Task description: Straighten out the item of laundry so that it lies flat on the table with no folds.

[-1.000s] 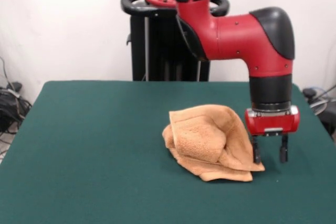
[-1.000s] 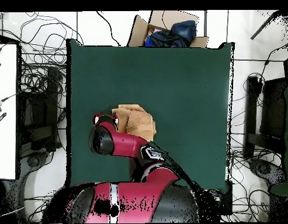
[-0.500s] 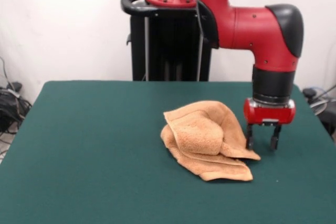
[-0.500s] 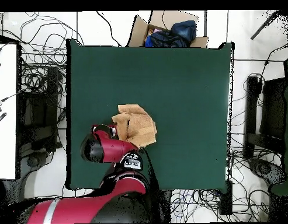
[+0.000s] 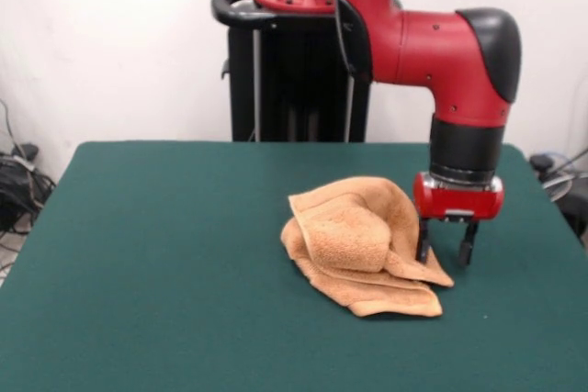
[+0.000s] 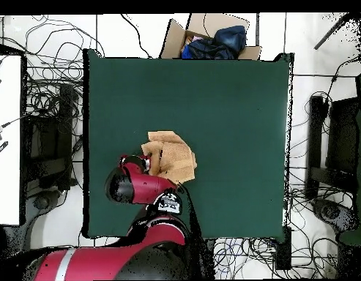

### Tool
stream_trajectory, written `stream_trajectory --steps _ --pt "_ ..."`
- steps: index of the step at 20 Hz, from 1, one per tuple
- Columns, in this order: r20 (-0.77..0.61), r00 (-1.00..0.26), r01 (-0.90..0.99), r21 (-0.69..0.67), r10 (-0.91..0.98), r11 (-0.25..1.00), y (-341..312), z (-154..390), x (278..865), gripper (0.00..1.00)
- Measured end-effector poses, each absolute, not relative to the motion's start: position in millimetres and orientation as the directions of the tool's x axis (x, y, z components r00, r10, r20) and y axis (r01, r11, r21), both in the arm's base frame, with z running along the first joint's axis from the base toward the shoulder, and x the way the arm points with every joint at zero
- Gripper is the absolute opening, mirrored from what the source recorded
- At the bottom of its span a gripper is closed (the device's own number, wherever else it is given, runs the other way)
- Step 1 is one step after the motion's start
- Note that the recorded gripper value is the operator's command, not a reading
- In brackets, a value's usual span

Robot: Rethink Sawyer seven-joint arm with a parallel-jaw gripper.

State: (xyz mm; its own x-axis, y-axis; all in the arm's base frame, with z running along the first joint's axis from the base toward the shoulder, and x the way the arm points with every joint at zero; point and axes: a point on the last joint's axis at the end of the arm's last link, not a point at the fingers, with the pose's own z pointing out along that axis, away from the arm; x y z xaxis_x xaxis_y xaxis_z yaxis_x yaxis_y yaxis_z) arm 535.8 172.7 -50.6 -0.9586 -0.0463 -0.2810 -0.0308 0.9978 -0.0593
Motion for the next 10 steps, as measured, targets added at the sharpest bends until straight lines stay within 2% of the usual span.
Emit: stream_trajectory --steps 10 --pt "-0.352 -0.934 -0.02 -0.12 -0.062 0.993 151 -57 539 1.0"
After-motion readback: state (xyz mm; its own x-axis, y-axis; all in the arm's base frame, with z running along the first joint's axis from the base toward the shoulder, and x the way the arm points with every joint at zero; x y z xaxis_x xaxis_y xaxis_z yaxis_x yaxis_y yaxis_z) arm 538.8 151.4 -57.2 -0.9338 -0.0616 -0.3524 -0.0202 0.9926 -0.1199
